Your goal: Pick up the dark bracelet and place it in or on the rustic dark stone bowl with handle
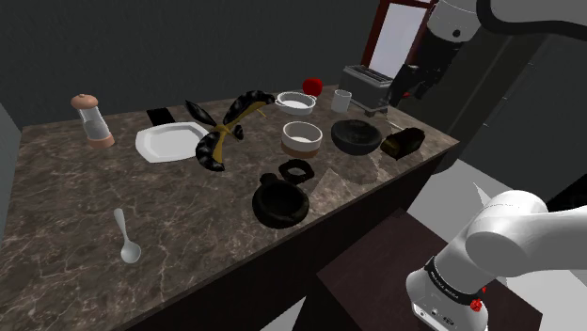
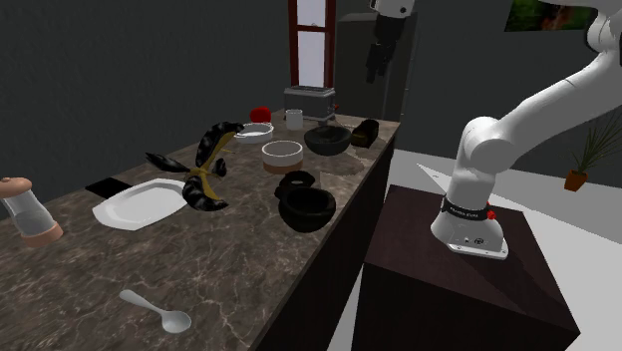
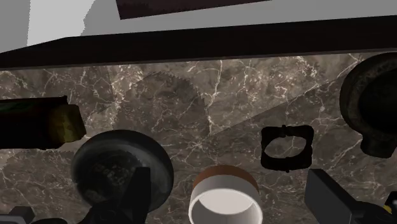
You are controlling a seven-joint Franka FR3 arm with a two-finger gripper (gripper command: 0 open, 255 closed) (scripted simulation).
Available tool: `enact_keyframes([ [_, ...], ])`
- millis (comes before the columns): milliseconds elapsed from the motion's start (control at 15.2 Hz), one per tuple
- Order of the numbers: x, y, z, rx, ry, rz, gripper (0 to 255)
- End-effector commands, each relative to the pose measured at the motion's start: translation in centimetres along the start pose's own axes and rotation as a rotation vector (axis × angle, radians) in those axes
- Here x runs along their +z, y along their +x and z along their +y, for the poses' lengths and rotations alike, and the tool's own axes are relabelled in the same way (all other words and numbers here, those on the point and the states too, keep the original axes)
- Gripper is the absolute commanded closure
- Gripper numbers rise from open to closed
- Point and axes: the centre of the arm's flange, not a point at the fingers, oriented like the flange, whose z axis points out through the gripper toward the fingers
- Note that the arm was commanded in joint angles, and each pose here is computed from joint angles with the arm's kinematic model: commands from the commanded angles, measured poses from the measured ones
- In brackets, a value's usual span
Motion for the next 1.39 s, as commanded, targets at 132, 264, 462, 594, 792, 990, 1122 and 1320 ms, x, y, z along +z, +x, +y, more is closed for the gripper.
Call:
enact_keyframes([
  [132,2.1,1.2,-1.1,-0.01,0.009,-0.007,0],
  [264,4.2,2.3,-2.2,-0.02,0.018,-0.015,0],
  [462,7.3,4.0,-4.0,-0.034,0.031,-0.026,0],
  [594,9.3,5.1,-5.2,-0.044,0.04,-0.034,0],
  [792,12.4,6.6,-7.1,-0.059,0.053,-0.045,0],
  [990,15.5,8.1,-9.0,-0.074,0.066,-0.056,0],
  [1122,17.6,9.1,-10.3,-0.083,0.075,-0.064,0],
  [1320,20.7,10.5,-12.4,-0.098,0.088,-0.075,0],
])
